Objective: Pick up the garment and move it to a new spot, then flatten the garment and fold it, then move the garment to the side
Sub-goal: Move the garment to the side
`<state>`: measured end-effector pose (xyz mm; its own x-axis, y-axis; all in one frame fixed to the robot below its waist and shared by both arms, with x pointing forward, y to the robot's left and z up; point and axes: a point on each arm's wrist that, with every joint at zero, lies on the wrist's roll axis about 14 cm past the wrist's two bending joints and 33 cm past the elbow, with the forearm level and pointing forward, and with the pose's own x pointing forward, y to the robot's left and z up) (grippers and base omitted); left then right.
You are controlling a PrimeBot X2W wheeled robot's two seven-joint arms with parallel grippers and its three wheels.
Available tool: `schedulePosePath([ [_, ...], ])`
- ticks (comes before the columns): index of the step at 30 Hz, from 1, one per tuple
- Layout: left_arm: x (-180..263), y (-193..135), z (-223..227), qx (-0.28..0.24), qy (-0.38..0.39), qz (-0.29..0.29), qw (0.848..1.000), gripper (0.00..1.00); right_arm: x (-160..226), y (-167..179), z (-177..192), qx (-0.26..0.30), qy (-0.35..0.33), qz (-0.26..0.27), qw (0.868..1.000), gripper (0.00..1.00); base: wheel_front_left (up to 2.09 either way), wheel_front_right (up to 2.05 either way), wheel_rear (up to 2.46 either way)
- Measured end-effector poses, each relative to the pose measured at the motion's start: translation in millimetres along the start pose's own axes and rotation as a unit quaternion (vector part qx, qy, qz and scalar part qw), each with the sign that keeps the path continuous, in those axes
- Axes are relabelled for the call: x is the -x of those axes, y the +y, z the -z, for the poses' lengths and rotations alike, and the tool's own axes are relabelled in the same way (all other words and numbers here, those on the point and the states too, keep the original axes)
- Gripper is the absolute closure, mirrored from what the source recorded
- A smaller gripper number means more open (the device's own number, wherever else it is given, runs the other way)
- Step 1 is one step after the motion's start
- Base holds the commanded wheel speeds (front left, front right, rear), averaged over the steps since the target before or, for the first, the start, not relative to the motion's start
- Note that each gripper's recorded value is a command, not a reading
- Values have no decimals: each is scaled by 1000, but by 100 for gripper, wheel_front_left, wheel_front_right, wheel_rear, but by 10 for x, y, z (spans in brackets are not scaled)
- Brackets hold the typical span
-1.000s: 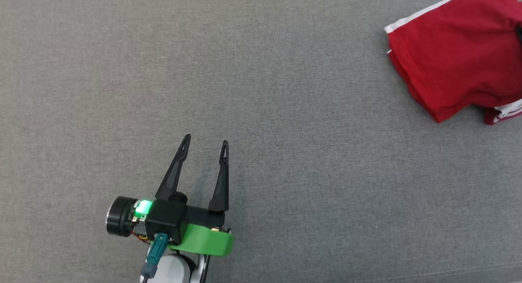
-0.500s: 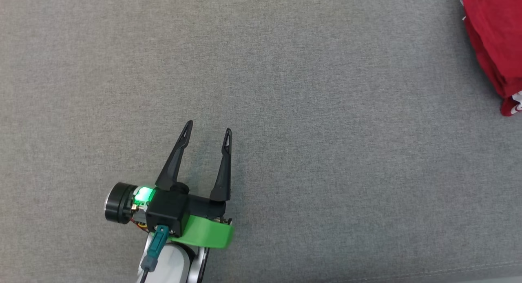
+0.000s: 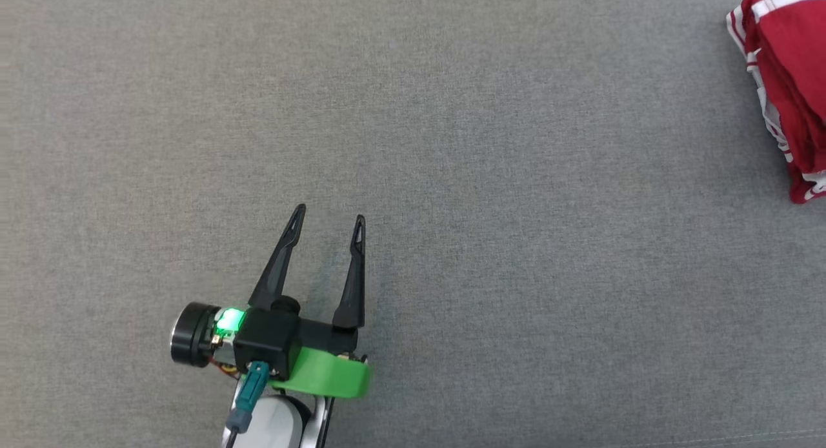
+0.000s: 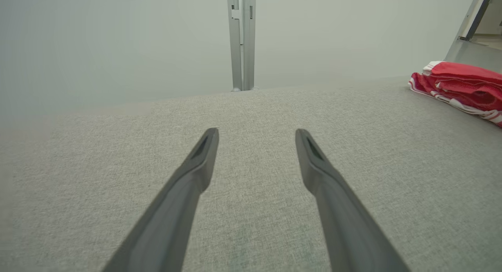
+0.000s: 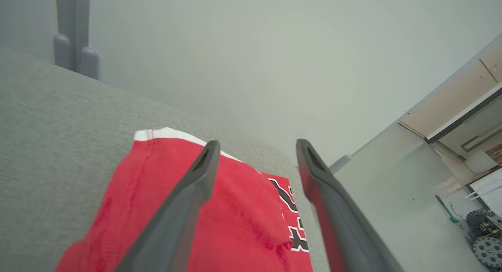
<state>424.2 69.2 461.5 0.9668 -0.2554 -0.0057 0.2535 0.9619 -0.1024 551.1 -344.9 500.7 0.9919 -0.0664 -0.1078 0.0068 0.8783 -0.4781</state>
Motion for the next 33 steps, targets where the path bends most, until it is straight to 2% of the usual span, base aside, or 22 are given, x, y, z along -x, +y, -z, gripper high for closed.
schedulePosePath([
  [3, 101, 56, -69, 1, -4, -18, 1000, 0, 149, 428, -138, -53, -29, -25, 998, 0, 0, 0, 0],
  [8, 288, 95, -197, 24, -15, -35, 999, 0, 538, 893, -254, -140, -51, -48, 988, 0, 0, 0, 0],
  [12, 462, 125, -319, 41, -29, -43, 998, 0, 890, 1269, -397, -199, -68, -73, 975, 0, 0, 0, 0],
  [16, 673, 222, -366, 28, -34, -68, 997, 0, 1259, 1549, -640, -244, -98, -101, 959, 0, 0, 0, 0],
  [23, 1003, 329, -535, 12, -61, -100, 993, 0, 1861, 1625, -961, -281, -152, -110, 941, 0, 0, 0, 0],
  [33, 1320, 314, -707, 5, -94, -103, 990, 0, 2341, 1586, -972, -285, -167, -99, 939, 0, 0, 0, 0],
])
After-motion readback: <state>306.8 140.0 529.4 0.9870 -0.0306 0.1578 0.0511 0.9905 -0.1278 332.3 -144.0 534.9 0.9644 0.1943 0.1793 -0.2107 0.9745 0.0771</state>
